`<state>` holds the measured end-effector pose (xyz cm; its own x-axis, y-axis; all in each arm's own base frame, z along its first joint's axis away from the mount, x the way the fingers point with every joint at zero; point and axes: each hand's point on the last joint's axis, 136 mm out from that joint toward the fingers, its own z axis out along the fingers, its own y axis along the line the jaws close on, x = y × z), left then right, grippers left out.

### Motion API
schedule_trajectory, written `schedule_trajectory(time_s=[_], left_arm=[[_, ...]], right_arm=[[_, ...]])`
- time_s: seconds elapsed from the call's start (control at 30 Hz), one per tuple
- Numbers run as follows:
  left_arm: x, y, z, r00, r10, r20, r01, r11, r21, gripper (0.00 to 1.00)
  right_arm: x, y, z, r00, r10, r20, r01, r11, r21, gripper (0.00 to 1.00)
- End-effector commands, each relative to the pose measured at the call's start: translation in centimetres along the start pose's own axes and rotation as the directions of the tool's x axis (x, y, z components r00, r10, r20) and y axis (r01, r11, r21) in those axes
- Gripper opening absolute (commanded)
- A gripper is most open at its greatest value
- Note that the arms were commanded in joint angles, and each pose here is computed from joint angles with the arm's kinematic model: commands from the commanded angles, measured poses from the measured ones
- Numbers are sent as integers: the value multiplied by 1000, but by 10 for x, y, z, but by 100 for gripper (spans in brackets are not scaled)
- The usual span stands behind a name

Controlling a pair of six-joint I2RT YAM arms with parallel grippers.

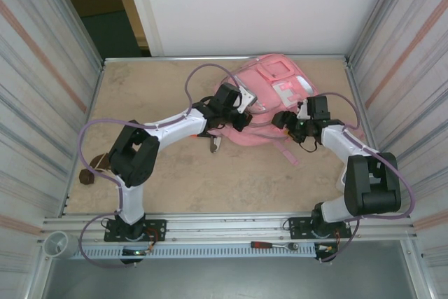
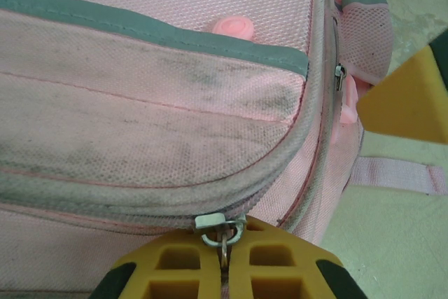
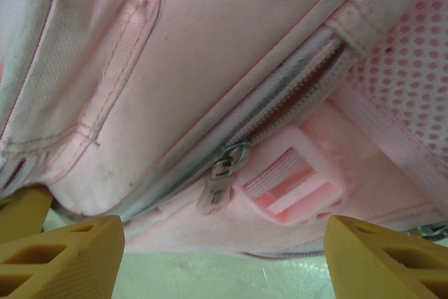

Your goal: Pack the student bag

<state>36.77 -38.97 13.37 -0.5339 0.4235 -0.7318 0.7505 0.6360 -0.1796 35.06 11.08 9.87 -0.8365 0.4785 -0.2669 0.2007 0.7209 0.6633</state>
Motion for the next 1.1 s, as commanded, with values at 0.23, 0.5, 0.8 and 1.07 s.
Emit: schedule_trajectory(time_s=[0.23,0.5,0.8,1.07], left_arm=[[-19,-9,-2,998,17,57,-19,999,35,0],[-16,0,-8,998,57,40,-56,998,-23,0],[-8,65,-29,999,51,17,-47,982,-182,0],[-11,93,-24,999,46,-10,-47,975,-216,0]], right_arm=[[-54,3,16,987,55,153,-55,998,-3,62],[-71,-20,17,977,90,195,-93,996,6,21],[-76,-46,-9,986,10,167,-18,999,42,0],[-91,-39,-17,989,-45,141,37,998,57,0]])
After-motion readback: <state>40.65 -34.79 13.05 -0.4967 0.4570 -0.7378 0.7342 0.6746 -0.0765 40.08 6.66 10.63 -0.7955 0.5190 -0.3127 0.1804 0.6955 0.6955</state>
